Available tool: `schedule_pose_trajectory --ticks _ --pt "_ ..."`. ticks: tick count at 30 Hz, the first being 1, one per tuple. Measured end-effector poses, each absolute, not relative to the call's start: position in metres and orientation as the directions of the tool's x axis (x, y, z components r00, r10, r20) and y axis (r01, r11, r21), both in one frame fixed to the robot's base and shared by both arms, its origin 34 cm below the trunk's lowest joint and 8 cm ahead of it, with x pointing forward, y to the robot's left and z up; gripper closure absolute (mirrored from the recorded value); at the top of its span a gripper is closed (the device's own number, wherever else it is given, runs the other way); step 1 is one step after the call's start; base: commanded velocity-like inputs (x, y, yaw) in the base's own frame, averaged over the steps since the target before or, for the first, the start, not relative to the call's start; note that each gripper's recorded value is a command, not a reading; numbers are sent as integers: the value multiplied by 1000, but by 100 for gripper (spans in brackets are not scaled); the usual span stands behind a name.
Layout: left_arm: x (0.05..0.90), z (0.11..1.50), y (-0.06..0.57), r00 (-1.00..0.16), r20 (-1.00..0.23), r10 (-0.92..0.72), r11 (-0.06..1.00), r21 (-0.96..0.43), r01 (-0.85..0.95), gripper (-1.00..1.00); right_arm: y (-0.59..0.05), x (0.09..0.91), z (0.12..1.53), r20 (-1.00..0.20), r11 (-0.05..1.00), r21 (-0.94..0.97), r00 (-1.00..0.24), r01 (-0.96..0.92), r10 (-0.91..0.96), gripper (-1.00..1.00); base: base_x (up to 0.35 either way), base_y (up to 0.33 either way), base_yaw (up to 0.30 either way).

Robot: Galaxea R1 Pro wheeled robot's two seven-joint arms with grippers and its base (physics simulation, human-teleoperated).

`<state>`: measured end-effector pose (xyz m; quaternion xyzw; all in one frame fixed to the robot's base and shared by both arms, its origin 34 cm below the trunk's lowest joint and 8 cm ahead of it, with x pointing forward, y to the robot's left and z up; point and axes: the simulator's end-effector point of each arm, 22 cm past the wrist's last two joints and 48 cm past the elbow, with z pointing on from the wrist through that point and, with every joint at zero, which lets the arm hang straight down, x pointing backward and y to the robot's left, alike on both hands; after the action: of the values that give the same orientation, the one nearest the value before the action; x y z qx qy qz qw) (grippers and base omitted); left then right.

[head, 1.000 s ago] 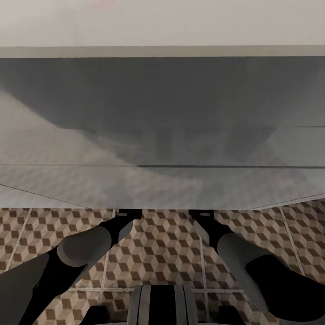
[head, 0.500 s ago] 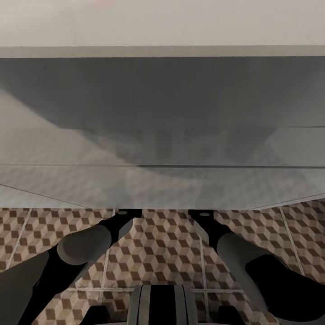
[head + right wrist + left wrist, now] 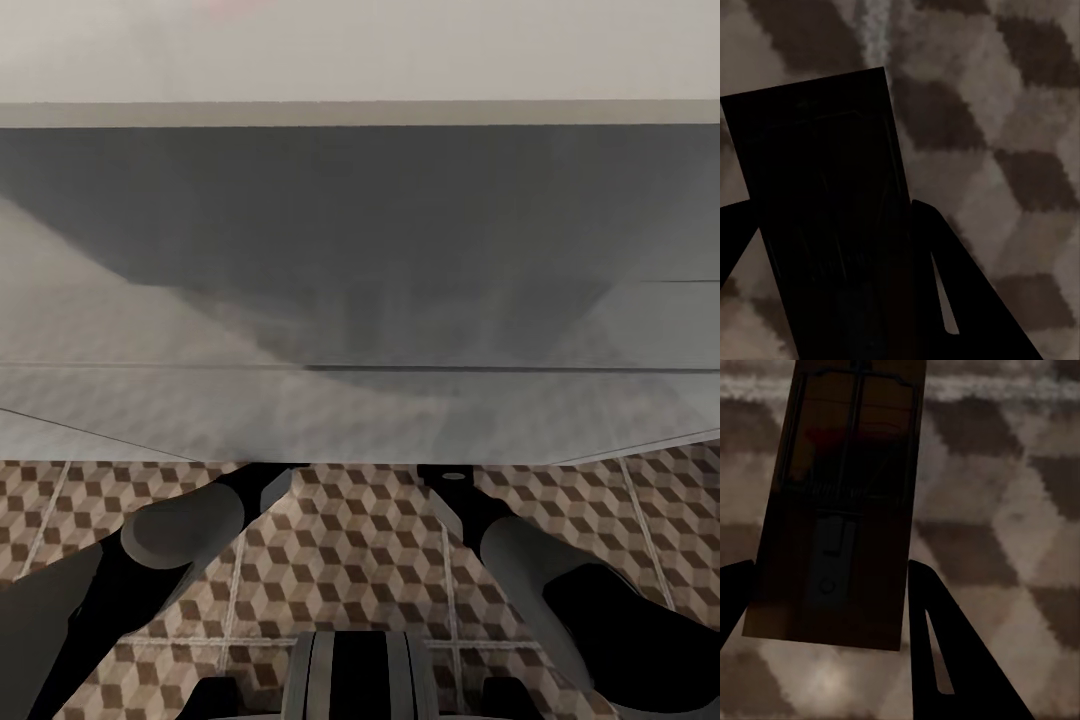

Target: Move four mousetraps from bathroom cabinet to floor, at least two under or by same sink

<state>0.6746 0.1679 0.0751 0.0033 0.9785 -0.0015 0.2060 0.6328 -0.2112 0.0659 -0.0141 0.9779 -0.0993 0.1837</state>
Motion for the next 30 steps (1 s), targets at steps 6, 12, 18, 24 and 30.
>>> schedule_pose_trajectory --ticks 6,12,18,24,30 --pt "674 75 169 -916 -401 -1 1000 -3 0 100 -211 633 66 -356 980 -199 -932 9 -64 100 0 0 0" --pt "670 73 169 -925 -381 0 1000 -2 1 100 -211 633 66 -357 980 -199 -932 9 -64 100 0 0 0" --pt "666 72 169 -931 -365 -2 1000 -3 -1 100 -211 634 67 -362 980 -197 -930 11 -62 100 0 0 0" --pt "666 71 169 -931 -365 -3 1000 -4 -2 100 -209 643 70 -394 981 -191 -917 19 -59 100 0 0 0" --pt "666 72 169 -931 -366 -6 1000 -5 -4 100 -208 650 74 -427 982 -185 -902 28 -55 100 0 0 0"
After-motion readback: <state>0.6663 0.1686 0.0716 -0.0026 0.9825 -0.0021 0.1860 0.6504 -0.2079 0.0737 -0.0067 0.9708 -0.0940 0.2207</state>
